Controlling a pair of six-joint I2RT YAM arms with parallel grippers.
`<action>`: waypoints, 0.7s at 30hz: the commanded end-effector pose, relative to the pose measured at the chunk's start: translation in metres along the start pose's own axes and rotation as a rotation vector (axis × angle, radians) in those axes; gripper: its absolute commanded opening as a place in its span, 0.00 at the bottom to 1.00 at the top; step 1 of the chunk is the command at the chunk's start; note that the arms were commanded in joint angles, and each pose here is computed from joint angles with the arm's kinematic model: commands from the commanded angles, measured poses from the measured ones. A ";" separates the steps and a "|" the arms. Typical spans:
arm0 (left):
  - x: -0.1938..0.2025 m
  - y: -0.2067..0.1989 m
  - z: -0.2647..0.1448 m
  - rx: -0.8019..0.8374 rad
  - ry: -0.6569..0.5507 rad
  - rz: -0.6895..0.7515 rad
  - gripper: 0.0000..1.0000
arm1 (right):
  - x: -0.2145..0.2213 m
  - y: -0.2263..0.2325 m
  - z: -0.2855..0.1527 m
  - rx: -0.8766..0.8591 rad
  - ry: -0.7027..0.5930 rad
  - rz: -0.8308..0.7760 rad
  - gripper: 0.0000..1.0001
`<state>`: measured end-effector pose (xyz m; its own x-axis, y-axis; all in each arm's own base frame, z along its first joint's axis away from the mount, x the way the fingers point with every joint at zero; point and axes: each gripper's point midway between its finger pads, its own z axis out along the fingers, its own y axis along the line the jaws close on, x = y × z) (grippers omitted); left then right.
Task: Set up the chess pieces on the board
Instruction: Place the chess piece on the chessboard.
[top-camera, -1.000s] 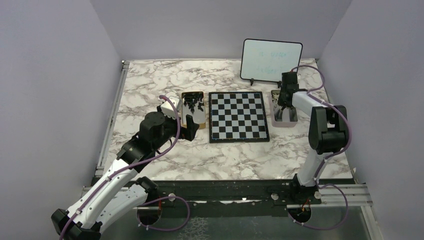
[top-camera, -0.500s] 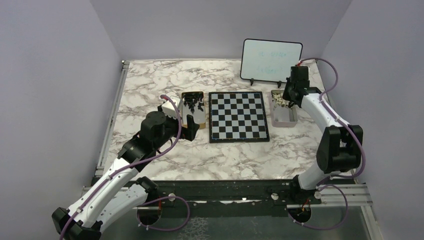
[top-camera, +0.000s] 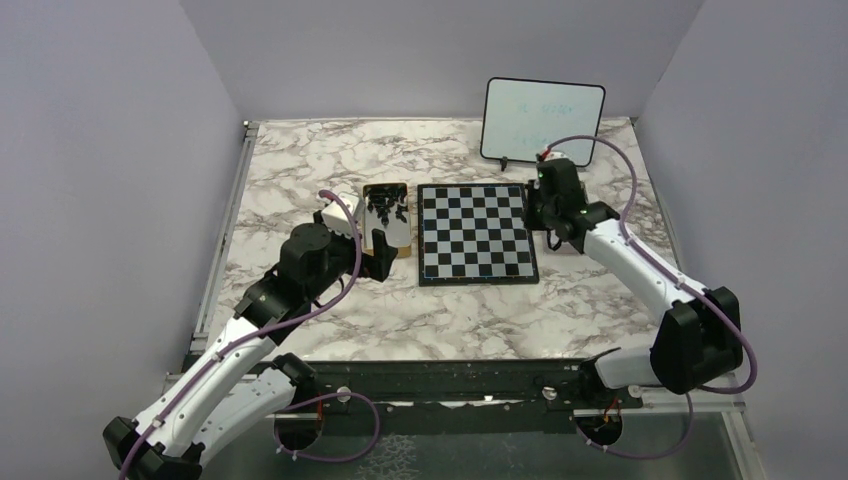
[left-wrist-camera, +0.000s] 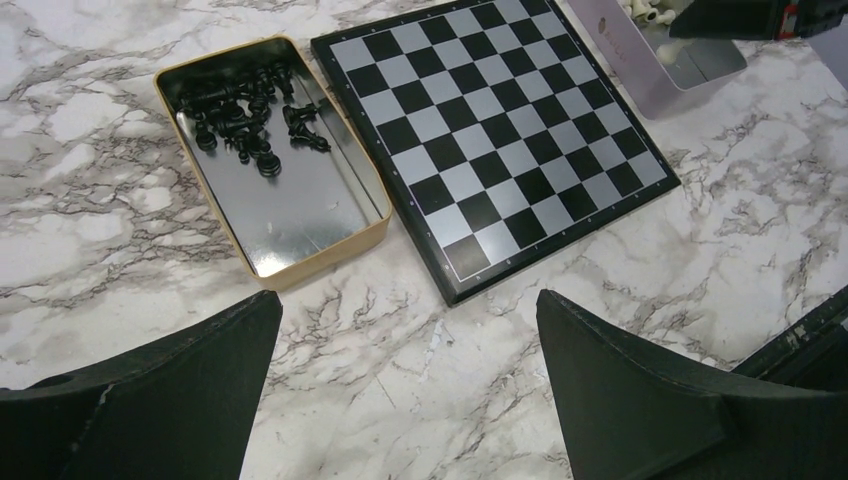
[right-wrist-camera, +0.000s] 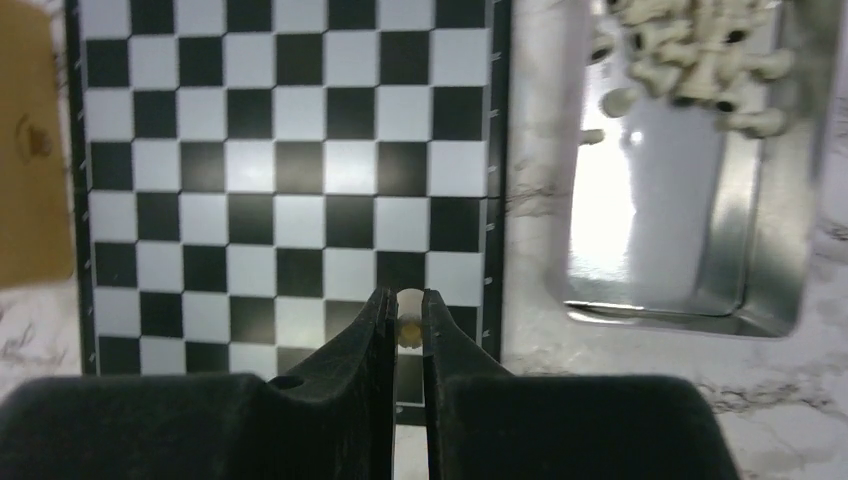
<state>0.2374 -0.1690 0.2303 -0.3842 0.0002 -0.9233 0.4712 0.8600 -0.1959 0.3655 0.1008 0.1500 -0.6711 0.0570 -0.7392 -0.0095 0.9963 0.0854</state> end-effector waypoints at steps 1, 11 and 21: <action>-0.005 0.011 -0.005 -0.053 -0.032 0.010 0.99 | 0.023 0.052 -0.014 -0.117 0.017 -0.057 0.15; -0.026 0.046 -0.029 -0.260 -0.137 -0.023 0.99 | 0.065 0.158 -0.025 -0.222 0.034 -0.215 0.15; -0.051 0.080 -0.078 -0.449 -0.328 -0.103 0.99 | 0.095 0.216 -0.011 -0.273 0.088 -0.271 0.14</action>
<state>0.2370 -0.0902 0.2726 -0.1941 -0.1330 -0.9719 0.1565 0.9739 -0.1645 0.2836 0.2990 0.0939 -0.7063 -0.2560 -0.6600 -0.3880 0.9198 0.0584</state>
